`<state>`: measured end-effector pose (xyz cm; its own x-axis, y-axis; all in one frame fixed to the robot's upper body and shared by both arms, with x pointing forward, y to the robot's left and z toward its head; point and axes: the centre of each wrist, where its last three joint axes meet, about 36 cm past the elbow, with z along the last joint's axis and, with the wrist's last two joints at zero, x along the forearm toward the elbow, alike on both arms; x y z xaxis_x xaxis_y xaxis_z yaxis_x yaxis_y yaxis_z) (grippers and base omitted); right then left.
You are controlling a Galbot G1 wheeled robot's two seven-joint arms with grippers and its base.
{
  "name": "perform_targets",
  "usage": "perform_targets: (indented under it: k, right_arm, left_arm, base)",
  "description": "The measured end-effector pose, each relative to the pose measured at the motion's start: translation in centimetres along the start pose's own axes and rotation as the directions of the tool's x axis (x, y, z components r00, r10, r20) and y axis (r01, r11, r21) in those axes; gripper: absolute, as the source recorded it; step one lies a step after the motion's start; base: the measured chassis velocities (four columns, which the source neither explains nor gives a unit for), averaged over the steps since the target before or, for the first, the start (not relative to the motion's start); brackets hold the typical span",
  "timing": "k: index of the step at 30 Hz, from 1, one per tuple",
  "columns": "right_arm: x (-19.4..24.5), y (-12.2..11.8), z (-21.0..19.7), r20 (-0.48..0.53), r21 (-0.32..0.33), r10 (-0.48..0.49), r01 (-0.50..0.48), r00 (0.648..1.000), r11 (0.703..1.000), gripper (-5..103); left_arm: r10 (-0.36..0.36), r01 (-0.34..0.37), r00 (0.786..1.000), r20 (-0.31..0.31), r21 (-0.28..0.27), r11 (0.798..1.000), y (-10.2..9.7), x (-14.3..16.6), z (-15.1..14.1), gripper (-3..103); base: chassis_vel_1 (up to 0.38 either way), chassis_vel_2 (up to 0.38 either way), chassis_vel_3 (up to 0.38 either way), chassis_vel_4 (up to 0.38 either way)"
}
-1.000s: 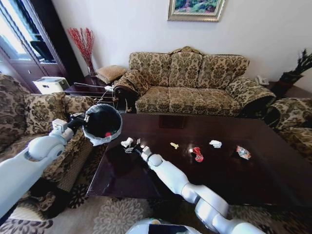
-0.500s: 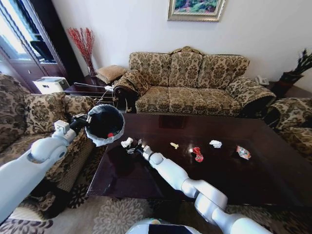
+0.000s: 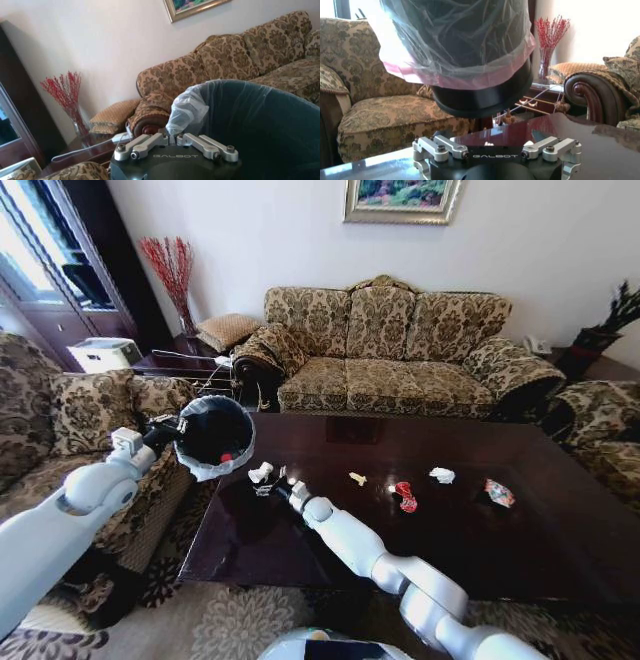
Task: Move to the front of the table and place the trash on the table into the trash bin.
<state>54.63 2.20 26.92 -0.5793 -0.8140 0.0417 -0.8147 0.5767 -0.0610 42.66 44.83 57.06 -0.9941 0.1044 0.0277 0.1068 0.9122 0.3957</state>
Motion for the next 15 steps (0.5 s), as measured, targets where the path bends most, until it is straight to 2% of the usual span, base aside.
perform_targets:
  k: [6,11,15]
  right_arm:
    - [0.0,0.1,-0.4,0.016,-0.010,0.011,-0.011,1.000,1.000,100]
    - [-0.1,1.1,-0.7,0.028,-0.017,0.012,-0.012,1.000,1.000,100]
    - [-0.1,1.4,-0.5,0.005,0.005,0.036,-0.036,0.999,0.999,100]
  left_arm:
    - [0.002,-0.002,1.000,0.001,0.000,1.000,-0.1,0.0,0.0,3]
    - [0.001,-0.001,1.000,0.002,0.000,1.000,0.0,0.0,0.0,3]
    - [0.000,0.000,1.000,0.000,0.005,1.000,0.0,0.1,0.1,3]
  base:
    - [0.050,0.033,-0.057,-0.064]
    - [0.138,0.134,-0.136,-0.158]
    - [0.133,0.138,-0.091,-0.098]
